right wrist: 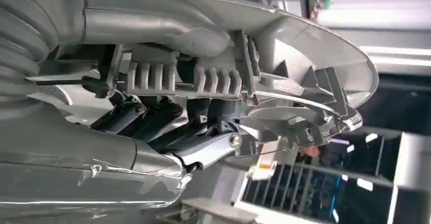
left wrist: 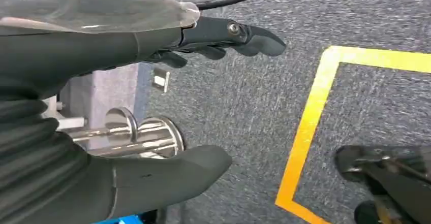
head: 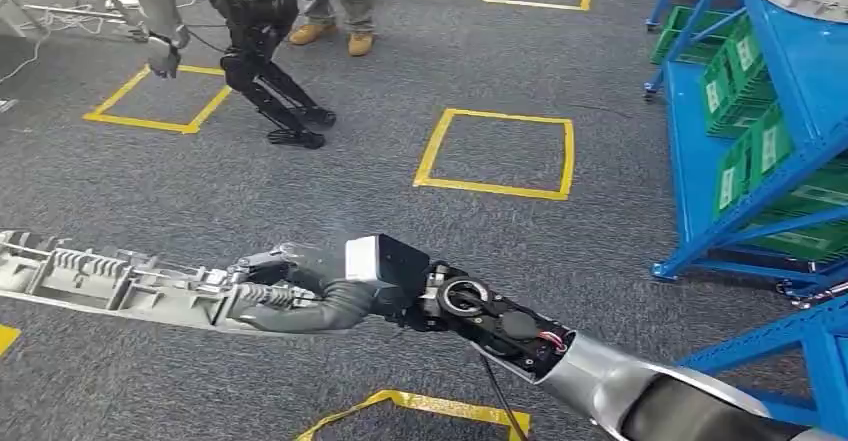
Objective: Take the parts from the cabinet and place them on the table.
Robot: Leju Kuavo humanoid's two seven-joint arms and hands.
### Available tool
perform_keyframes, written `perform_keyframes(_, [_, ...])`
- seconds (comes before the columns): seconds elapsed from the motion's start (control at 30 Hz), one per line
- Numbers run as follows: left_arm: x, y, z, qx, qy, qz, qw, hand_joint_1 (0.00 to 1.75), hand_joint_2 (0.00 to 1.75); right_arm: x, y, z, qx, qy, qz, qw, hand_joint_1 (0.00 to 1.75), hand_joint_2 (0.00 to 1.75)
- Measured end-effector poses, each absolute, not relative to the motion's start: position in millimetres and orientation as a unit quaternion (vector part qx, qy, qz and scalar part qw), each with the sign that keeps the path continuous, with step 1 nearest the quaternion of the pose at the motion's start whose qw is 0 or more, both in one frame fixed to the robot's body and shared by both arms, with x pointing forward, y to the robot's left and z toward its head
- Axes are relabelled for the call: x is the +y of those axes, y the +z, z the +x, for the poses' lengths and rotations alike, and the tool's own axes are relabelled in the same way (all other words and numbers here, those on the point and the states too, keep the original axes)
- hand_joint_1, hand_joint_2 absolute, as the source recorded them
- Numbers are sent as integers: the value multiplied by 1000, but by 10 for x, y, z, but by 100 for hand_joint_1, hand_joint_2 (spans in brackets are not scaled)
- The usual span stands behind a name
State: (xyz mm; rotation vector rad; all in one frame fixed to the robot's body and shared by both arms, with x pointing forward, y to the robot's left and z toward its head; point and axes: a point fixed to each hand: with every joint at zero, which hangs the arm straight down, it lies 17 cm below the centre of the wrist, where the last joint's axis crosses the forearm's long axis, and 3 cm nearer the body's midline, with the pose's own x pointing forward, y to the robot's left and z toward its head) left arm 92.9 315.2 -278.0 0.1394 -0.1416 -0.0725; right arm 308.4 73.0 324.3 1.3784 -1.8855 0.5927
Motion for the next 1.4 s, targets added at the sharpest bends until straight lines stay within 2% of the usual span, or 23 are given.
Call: perform_keyframes(1.4, [3083,-2781,936,-71,-35,64,995,0,175,781,3221,3015,-731,253,527,353,175,175])
